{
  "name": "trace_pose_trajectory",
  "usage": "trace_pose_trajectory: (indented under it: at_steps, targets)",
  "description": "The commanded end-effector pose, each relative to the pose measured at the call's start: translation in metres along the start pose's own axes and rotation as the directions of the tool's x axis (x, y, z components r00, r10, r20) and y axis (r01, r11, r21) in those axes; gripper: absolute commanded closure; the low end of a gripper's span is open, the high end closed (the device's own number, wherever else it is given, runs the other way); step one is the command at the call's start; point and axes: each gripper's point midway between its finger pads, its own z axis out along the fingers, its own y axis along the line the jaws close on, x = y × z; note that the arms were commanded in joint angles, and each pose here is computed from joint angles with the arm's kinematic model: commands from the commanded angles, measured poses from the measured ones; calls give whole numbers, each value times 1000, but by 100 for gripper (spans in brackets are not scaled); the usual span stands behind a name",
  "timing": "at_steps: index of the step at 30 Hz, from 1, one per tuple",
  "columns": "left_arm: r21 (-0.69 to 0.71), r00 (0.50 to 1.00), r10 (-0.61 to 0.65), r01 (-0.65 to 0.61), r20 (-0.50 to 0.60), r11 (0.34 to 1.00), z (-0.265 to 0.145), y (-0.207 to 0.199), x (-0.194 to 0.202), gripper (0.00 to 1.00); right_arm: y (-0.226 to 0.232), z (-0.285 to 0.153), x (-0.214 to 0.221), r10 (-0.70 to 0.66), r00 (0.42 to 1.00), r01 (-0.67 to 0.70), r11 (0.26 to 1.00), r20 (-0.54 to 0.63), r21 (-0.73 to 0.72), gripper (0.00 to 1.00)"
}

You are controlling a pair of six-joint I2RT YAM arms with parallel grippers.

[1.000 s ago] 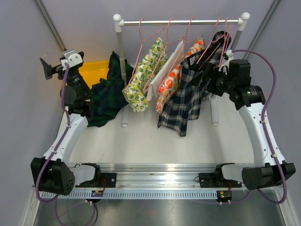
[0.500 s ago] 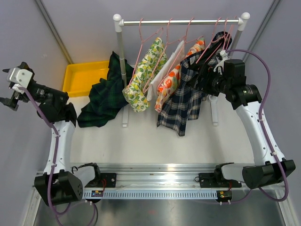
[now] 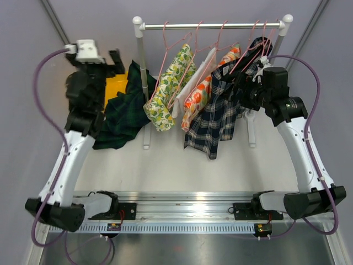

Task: Remove the skirt from the hanger

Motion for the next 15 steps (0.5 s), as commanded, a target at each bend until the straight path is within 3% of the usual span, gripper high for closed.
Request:
trace_pose_trajectory:
  at_steps: [1, 3, 5, 8, 12, 15]
  targets:
    - [223, 845, 93, 31, -526, 974, -15, -58, 193, 1, 6, -23, -16, -37, 997, 36, 999, 73, 9, 1]
    - [216, 804, 69, 75, -590, 973, -18, -61, 221, 1, 2, -27, -14, -46, 996, 44, 999, 75, 27, 0]
    - [246, 723, 96, 105, -684, 964, -31, -69, 262, 1, -2, -29, -10, -52, 996, 50, 998, 72, 40, 1]
    - [175, 642, 73, 97, -764, 980, -51, -59, 301, 1, -7, -28, -4, -55, 996, 52, 997, 63, 51, 1]
    - [166, 660, 68, 87, -749, 982, -57, -55, 305, 1, -13, -22, 5, -52, 998, 50, 997, 46, 59, 1]
    - [149, 621, 65, 84, -781, 985, -61, -54, 319, 1, -15, -16, 9, -47, 998, 46, 997, 30, 58, 1]
